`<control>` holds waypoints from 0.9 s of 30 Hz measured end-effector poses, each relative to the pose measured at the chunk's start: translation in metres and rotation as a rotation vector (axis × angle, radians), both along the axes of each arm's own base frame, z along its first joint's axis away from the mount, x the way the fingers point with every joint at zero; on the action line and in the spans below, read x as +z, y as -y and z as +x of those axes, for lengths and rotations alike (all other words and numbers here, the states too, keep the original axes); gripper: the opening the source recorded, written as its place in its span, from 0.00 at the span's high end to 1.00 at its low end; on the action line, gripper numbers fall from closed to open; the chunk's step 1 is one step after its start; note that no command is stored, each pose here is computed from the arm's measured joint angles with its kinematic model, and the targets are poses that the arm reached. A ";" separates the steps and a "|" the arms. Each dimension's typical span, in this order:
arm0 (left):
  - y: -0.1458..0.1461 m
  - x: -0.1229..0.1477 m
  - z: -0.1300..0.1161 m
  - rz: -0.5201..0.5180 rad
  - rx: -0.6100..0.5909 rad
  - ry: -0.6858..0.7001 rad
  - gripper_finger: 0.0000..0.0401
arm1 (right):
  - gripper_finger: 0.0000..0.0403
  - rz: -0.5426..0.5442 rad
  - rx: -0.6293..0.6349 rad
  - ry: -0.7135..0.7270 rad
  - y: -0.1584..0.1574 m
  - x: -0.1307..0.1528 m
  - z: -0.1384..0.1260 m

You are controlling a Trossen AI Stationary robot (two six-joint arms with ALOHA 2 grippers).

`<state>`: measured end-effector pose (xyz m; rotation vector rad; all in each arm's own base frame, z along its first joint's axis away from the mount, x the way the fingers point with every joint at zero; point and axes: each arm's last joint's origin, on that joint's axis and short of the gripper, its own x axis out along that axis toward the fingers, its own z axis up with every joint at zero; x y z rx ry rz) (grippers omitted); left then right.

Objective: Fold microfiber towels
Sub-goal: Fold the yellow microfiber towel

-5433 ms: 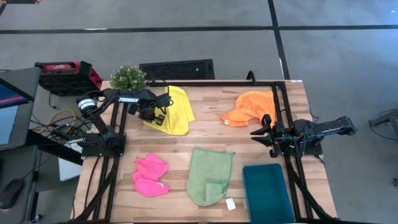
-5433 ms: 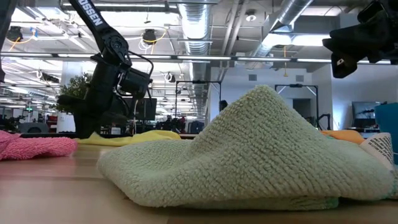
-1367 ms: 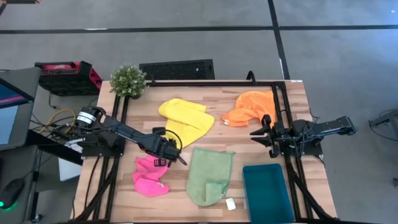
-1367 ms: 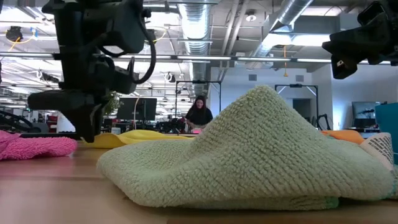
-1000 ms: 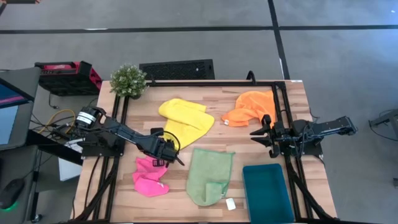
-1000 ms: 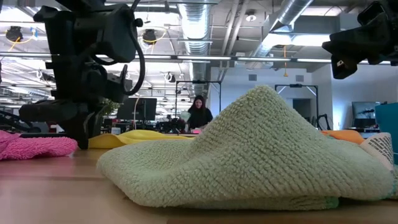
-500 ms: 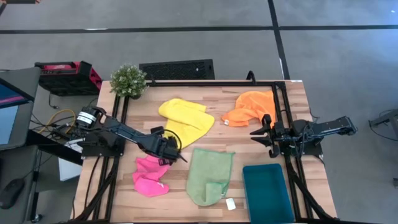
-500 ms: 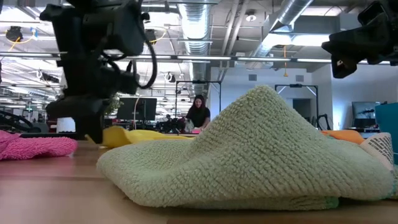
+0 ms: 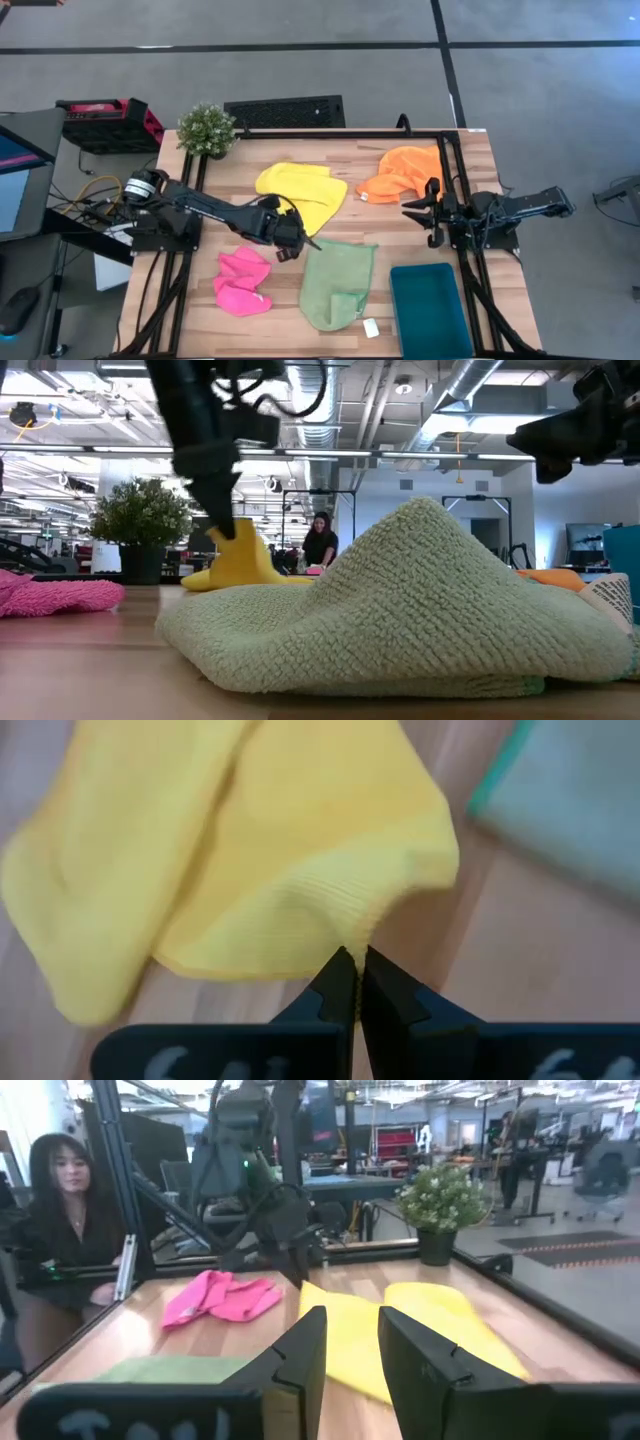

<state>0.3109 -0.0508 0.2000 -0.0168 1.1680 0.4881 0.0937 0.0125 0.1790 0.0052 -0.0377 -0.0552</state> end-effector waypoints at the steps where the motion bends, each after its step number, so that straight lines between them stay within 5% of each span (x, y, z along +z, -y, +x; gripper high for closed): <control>1: -0.001 0.005 0.003 -0.002 0.006 0.012 1.00 | 0.71 -0.012 -0.001 0.012 0.000 0.005 -0.001; 7: -0.014 0.031 0.014 -0.013 0.060 0.055 1.00 | 0.71 -0.062 -0.030 0.045 0.001 0.038 -0.003; 13: -0.029 0.053 0.023 -0.017 0.101 0.101 1.00 | 0.71 -0.101 -0.145 -0.117 0.002 0.054 0.008; 27: -0.051 0.082 0.029 -0.110 0.084 0.114 1.00 | 0.71 -0.127 -0.203 -0.347 -0.013 0.060 0.087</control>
